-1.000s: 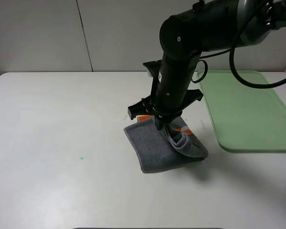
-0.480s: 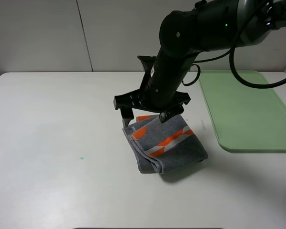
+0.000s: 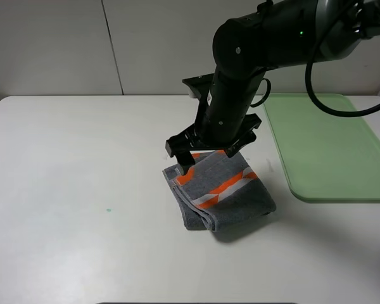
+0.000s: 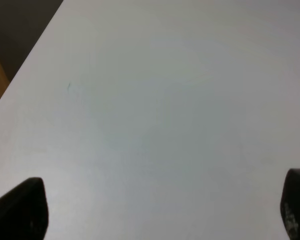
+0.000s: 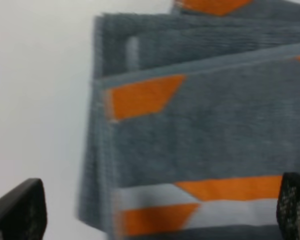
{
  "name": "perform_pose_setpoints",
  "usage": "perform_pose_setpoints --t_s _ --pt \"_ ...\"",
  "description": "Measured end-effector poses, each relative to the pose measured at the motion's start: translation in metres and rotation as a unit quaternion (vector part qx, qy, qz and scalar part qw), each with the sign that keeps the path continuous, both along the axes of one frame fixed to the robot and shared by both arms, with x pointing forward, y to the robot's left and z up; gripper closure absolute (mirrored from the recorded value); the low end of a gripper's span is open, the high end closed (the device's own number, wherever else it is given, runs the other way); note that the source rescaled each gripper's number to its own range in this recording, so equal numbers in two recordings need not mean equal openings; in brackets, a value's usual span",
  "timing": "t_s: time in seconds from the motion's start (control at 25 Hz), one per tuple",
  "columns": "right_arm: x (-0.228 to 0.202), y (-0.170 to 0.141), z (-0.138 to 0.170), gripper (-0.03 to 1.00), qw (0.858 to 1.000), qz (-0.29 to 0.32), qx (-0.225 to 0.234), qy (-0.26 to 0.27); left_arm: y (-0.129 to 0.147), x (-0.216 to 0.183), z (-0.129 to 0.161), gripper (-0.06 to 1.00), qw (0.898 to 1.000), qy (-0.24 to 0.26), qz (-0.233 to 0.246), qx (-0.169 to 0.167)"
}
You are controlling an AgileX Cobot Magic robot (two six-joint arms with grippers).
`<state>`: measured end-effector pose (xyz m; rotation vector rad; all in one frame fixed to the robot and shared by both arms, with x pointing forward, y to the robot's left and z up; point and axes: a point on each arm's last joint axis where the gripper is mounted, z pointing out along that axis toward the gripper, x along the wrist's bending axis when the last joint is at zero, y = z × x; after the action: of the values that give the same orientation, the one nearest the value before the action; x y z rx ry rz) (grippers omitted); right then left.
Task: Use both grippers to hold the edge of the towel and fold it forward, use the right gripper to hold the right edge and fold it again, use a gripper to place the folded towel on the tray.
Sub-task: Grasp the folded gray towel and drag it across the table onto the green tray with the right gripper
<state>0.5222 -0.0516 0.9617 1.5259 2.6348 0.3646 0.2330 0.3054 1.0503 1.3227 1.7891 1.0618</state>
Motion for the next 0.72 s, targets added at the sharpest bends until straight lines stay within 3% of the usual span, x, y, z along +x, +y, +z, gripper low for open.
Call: perform_pose_setpoints --t_s 0.4,0.72 --pt "0.032 -0.043 -0.003 -0.03 0.997 0.068 -0.032 -0.014 0.0 0.0 0.0 0.02 1.0 0.0 0.0 0.0" --pt "0.052 -0.066 -0.033 -0.03 0.995 0.083 -0.057 0.01 0.0 0.0 0.0 0.02 1.0 0.0 0.0 0.0"
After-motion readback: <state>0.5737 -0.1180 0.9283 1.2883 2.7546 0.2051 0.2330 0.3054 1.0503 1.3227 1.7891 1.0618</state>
